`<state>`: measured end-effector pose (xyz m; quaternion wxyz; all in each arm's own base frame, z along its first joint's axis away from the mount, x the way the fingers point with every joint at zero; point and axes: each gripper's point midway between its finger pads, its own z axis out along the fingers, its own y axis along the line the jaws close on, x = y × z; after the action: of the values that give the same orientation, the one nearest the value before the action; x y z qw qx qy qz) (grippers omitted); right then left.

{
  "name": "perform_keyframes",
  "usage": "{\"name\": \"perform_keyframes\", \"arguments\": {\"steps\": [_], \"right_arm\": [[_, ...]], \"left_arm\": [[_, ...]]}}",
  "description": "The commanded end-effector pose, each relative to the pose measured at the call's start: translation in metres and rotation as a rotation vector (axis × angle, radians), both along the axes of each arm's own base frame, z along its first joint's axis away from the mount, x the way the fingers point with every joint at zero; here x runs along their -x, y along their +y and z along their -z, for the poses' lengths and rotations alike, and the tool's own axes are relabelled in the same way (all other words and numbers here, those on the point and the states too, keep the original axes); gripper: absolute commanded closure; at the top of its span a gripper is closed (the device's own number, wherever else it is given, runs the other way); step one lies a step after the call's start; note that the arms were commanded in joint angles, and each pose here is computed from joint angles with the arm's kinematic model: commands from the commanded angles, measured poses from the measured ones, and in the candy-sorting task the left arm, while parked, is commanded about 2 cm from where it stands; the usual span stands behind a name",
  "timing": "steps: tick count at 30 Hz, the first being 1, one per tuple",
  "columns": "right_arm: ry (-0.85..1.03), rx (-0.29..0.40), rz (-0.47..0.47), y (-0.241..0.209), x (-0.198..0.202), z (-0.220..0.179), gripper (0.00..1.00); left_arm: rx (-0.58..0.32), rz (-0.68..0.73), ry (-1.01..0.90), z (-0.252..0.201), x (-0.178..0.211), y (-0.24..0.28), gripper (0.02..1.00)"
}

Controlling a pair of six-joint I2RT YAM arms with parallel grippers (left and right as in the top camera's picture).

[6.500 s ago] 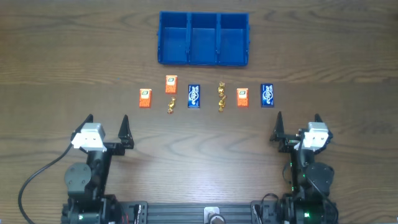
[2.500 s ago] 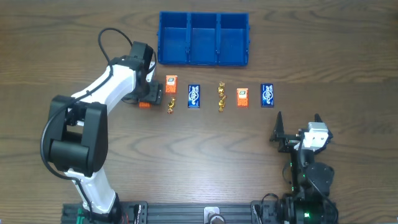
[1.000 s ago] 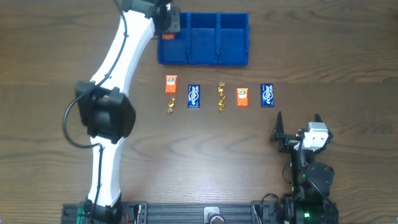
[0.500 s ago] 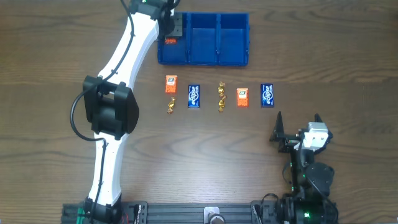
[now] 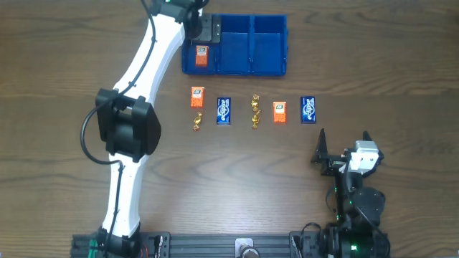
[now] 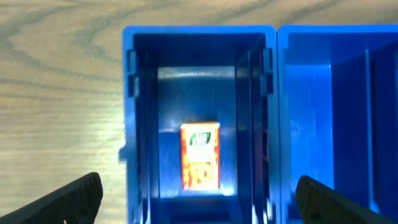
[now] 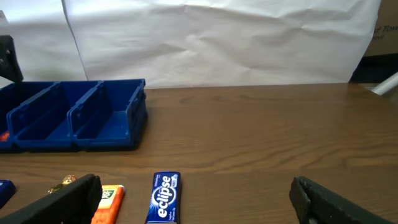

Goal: Sort Candies Into Trays

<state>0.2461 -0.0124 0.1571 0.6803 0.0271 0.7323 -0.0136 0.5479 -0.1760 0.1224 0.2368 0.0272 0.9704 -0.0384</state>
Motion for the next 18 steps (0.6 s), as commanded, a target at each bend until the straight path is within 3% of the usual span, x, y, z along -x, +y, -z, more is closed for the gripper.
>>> {"name": "perform_keyframes", "arguments": {"steps": [1, 5, 9, 18], "right_arm": [[0.001, -0.014, 0.004, -0.001, 0.001, 0.000, 0.001], [0.001, -0.014, 0.004, -0.001, 0.001, 0.000, 0.001], [0.001, -0.014, 0.004, -0.001, 0.001, 0.000, 0.003], [0.001, -0.014, 0.004, -0.001, 0.001, 0.000, 0.003]], "left_arm": [[0.082, -0.037, -0.087, -0.095, 0.043, -0.004, 0.018], [0.075, -0.032, -0.057, -0.079, 0.085, 0.000, 0.018], [0.044, -0.052, 0.049, -0.021, 0.123, 0.011, 0.018], [-0.008, -0.055, 0.155, 0.061, 0.147, 0.016, 0.045]]}}
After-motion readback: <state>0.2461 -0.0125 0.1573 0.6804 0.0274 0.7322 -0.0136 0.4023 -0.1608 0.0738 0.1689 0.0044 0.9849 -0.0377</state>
